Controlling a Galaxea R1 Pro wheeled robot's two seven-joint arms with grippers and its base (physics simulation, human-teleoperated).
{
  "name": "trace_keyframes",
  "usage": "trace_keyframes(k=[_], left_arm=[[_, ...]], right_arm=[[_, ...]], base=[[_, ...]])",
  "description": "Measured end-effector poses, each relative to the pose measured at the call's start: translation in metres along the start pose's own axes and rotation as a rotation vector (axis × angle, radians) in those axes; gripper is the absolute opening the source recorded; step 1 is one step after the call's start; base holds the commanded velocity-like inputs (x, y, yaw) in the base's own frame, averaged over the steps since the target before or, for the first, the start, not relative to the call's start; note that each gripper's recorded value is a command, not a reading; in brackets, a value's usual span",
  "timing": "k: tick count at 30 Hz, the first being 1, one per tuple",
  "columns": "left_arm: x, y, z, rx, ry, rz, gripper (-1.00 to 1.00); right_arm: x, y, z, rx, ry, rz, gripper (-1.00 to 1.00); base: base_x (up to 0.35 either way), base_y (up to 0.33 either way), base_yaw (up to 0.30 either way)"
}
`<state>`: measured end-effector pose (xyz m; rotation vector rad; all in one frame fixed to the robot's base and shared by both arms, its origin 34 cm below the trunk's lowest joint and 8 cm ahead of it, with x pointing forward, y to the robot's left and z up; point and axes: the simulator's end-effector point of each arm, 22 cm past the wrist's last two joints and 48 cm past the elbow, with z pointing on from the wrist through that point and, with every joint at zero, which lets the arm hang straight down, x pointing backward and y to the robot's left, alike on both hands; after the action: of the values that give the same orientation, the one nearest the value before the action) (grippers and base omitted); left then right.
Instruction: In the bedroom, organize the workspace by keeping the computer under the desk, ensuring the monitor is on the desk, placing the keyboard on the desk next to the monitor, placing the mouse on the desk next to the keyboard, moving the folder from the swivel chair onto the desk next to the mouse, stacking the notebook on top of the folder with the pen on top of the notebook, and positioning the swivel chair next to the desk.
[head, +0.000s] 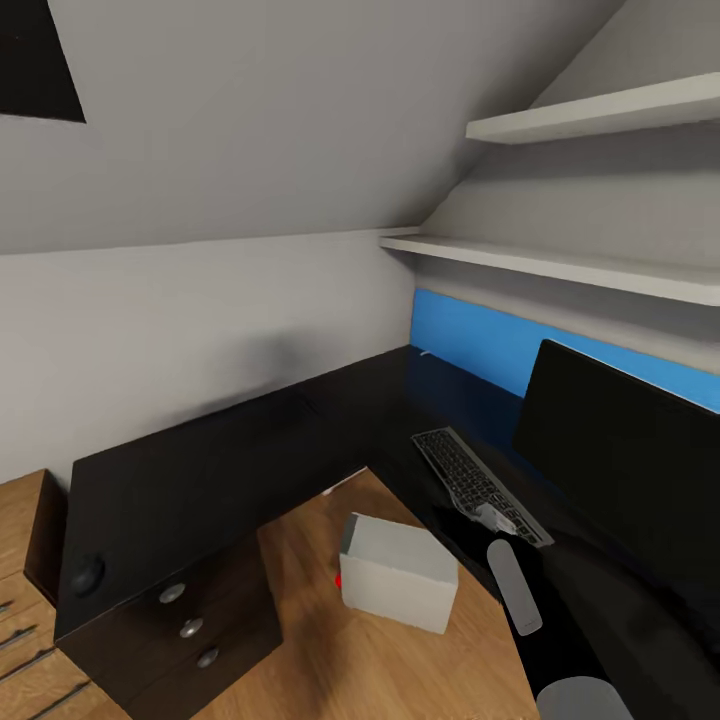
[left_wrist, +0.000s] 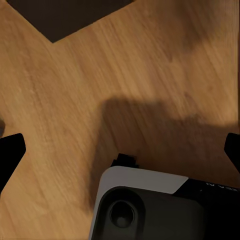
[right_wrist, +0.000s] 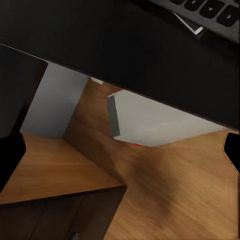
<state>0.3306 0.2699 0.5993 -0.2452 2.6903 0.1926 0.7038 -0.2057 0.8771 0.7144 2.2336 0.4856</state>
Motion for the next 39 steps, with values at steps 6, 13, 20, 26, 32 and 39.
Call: trace_keyframes(k=[6,13,20,26,32,39], left_arm=[[-0.001,0.0,0.0,0.0,-0.002,0.0,1.0],[-0.002,0.0,0.0,0.0,-0.005,-0.001,1.0],[-0.004,0.0,0.0,-0.001,-0.011,-0.003,1.0],[-0.014,-0.001,-0.001,0.002,-0.055,-0.013,1.0],[-0.036,-0.001,-0.003,0.007,-0.152,-0.033,1.0],[-0.045,-0.001,-0.004,0.008,-0.187,-0.04,1.0]], right_arm=[[-0.001,0.001,-0.001,-0.002,-0.003,0.0,1.0],[-0.002,0.002,-0.002,-0.004,-0.005,0.0,1.0],[-0.001,-0.005,0.003,0.001,-0.026,0.023,1.0],[-0.007,0.003,0.003,-0.048,-0.058,0.032,1.0],[-0.012,0.004,0.002,-0.066,-0.068,0.031,1.0],[-0.022,-0.014,0.003,-0.041,-0.099,0.041,1.0]], base=[[0.0,0.0,-0.255],[0.0,0.0,-0.255],[0.0,0.0,-0.255],[0.0,0.0,-0.255],[0.0,0.0,-0.252],[0.0,0.0,-0.232]])
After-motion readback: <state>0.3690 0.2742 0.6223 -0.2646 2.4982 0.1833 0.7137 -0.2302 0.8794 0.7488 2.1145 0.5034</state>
